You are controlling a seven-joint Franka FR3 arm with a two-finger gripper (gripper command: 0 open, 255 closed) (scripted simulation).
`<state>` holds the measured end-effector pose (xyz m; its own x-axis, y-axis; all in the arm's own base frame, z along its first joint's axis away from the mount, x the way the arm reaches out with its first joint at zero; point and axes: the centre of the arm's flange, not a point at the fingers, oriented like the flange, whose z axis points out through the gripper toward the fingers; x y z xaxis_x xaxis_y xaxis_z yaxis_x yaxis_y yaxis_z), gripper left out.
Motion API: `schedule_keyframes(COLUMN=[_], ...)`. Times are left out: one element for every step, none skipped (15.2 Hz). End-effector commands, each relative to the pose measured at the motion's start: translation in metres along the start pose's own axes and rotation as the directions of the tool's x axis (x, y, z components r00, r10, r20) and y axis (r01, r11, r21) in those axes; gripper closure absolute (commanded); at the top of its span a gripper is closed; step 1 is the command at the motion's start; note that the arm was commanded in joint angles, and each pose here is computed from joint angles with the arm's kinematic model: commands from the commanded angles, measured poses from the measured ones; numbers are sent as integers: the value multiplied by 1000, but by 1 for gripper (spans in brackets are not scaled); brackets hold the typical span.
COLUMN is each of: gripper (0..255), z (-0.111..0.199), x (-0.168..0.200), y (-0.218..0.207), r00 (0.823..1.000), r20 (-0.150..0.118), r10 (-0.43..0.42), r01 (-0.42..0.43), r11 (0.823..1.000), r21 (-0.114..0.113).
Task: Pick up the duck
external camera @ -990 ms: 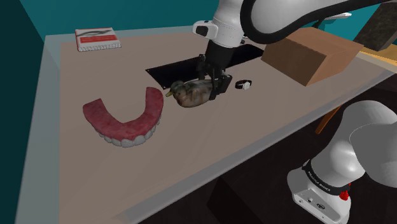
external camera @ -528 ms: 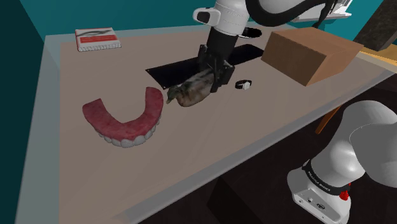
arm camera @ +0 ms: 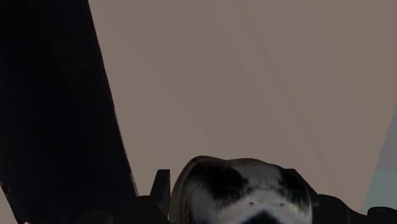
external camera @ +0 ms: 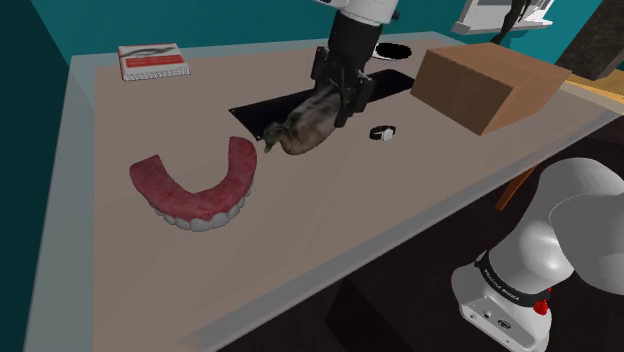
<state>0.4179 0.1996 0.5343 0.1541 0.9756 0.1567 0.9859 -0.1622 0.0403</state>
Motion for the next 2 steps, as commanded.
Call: schedule_keyframes(gripper=[255,255], z=[-7,-7], x=[1,1], y=[1,1], r00=[1000,1000], r20=[0,0], r10=[0,0], r01=[0,0], r11=[1000,1000], r21=[0,0])
